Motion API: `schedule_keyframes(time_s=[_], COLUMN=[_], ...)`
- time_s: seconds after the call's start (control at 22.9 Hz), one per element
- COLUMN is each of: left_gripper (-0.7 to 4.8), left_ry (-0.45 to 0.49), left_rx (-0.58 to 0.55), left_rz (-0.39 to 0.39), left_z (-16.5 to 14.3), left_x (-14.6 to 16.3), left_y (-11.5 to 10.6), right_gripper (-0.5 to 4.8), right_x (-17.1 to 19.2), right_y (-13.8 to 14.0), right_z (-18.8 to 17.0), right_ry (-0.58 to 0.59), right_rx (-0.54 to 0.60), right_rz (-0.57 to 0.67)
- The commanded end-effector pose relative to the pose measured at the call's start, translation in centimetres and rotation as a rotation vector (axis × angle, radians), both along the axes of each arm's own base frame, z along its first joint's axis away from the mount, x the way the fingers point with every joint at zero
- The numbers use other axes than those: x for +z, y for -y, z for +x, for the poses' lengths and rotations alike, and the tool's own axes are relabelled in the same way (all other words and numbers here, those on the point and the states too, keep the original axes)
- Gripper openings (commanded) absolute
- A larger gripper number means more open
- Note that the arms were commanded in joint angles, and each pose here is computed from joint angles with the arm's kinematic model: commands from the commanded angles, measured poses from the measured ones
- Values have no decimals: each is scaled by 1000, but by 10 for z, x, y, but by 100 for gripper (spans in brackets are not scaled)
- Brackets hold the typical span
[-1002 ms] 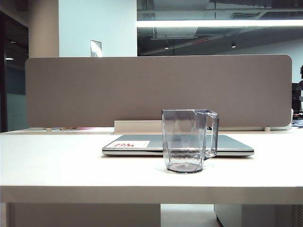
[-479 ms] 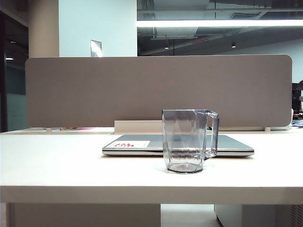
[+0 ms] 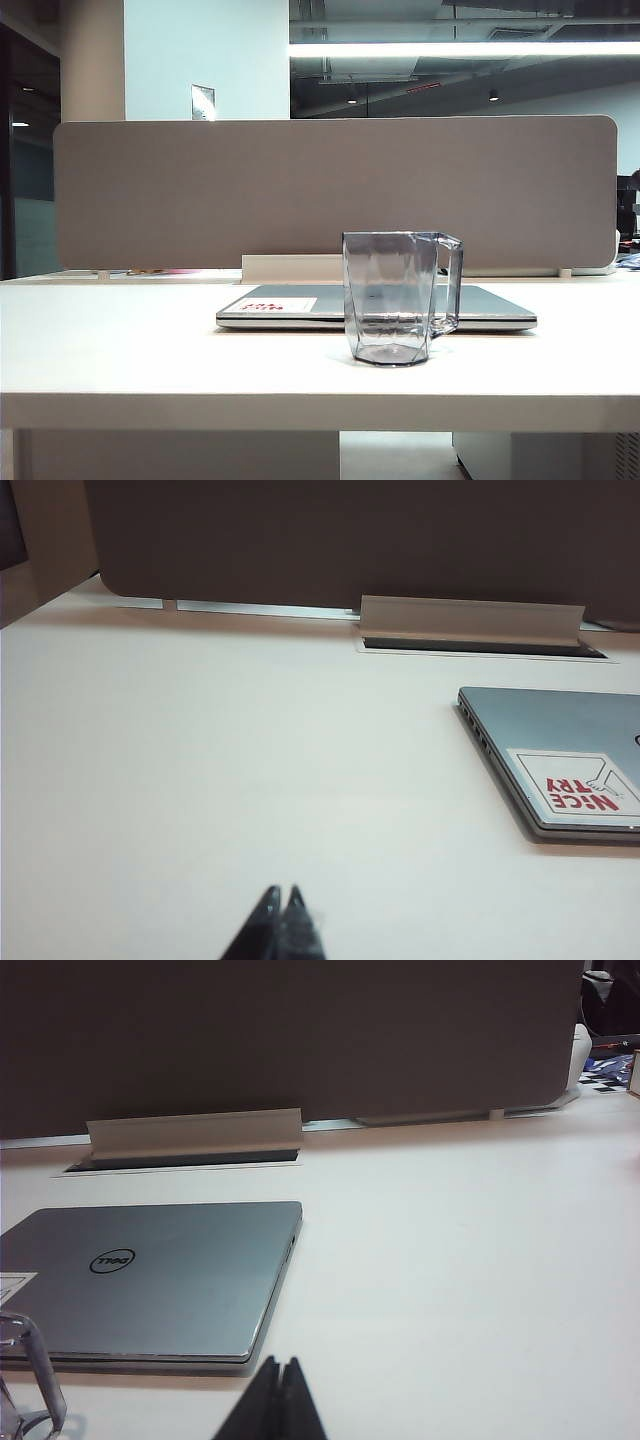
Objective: Pick up the water cup and place it on the side of the laptop close to you.
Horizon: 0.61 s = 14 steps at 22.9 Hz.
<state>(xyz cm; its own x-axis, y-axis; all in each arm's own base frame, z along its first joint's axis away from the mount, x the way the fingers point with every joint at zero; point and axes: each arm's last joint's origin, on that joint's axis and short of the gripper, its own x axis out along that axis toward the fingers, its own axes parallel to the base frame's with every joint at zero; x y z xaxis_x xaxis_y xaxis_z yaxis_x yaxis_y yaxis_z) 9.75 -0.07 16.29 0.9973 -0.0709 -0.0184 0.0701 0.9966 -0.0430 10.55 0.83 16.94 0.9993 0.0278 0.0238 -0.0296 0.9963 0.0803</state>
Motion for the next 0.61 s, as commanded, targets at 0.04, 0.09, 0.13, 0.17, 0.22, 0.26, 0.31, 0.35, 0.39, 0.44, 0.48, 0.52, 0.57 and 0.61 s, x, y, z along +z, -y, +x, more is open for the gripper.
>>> schedule_keyframes(time_s=[0.04, 0.09, 0.13, 0.17, 0.22, 0.26, 0.31, 0.35, 0.39, 0.44, 0.48, 0.52, 0.57, 0.61], left_gripper=[-3, -3, -3, -3, -3, -3, -3, -3, -3, -3, -3, -3, -3, -3], left_ry=[8, 8, 8, 8, 8, 8, 8, 8, 8, 8, 8, 8, 8, 8], left_rx=[-3, -3, -3, -3, -3, -3, -3, -3, -3, -3, -3, -3, -3, -2], left_rz=[1, 1, 1, 1, 1, 1, 0, 1, 1, 1, 1, 1, 0, 1], left_z=[0, 0, 0, 0, 0, 0, 0, 0, 0, 0, 0, 0, 0, 0], left_x=[2, 2, 2, 2, 2, 2, 2, 2, 2, 2, 2, 2, 2, 2], left_y=[0, 0, 0, 0, 0, 0, 0, 0, 0, 0, 0, 0, 0, 0], right_gripper=[-5, -5, -5, -5, -5, -5, -5, -5, -5, -5, -5, -5, -5, -5], right_x=[-4, -5, -6, -6, -7, -7, -7, -7, -6, -5, -4, -3, -3, -3], right_y=[0, 0, 0, 0, 0, 1, 1, 1, 1, 1, 1, 1, 1, 2], right_z=[-2, -2, -3, -4, -5, -5, -6, -6, -7, -8, -8, -8, -8, -8], right_ry=[-26, -32, -35, -38, -43, -44, -41, -36, -25, -14, -1, 2, 3, 1], right_rx=[3, 3, 3, 3, 2, 1, 1, 1, 1, 1, 1, -4, -13, -26], right_rz=[-1, -2, -2, -2, -2, -3, -3, -2, -1, 0, 0, 0, -1, -2])
